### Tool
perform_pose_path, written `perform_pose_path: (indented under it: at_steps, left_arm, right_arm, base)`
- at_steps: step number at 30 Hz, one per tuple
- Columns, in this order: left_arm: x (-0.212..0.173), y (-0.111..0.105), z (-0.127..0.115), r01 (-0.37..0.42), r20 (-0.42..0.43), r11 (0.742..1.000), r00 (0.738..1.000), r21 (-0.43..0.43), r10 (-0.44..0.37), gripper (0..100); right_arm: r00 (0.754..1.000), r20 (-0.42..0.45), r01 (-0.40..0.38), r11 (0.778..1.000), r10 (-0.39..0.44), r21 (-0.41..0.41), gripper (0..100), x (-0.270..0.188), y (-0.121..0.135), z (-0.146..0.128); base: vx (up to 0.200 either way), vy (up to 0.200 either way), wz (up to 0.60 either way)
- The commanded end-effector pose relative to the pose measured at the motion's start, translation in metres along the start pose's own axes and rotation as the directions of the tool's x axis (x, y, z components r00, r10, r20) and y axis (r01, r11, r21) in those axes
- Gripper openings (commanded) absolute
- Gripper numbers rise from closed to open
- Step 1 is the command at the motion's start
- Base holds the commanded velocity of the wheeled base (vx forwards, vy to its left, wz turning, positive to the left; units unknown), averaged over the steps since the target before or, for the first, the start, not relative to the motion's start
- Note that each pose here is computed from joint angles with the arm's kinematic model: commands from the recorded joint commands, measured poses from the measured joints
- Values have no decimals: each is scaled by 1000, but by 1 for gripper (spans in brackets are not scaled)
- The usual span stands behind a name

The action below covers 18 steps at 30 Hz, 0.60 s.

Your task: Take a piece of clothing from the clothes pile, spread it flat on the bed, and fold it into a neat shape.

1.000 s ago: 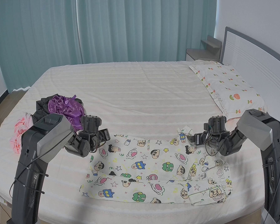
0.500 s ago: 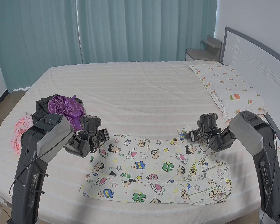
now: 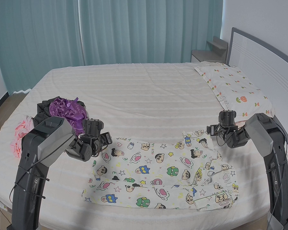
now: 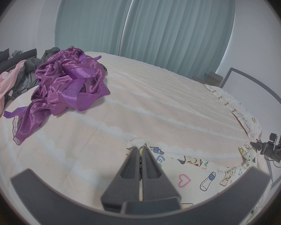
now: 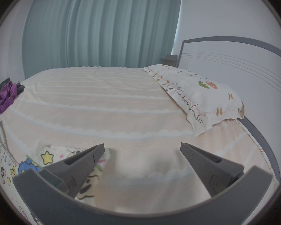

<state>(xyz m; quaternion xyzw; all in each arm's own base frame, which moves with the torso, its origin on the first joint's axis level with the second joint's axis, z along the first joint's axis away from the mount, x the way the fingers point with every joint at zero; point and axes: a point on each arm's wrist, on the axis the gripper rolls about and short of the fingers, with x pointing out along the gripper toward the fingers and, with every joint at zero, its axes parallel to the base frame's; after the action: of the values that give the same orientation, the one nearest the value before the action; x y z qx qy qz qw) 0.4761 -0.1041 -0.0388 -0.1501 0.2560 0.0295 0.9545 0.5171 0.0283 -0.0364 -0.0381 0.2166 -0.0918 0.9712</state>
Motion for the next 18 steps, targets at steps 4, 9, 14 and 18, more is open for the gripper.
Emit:
perform_pose_path:
  at_steps: [4,9,14,18]
  left_arm:
    - [-1,2,3,3,19,1000,1000,-6,-2,0]
    - [-1,4,6,-2,25,1000,1000,-11,2,0]
    - [-1,5,7,-4,26,1000,1000,-11,5,0]
    - [0,7,7,-7,27,1000,1000,-13,7,0]
  right_arm:
    - [995,26,-100,959,96,265,100,-13,-15,25]
    - [935,-43,-308,866,352,393,100,-43,-16,26]
    - [904,-80,-356,844,419,401,100,-45,-10,15]
    - [892,-115,-363,844,437,394,100,-39,2,-1]
  base:
    - [0,0,0]
    - [0,0,0]
    - [0,0,0]
    - [0,0,0]
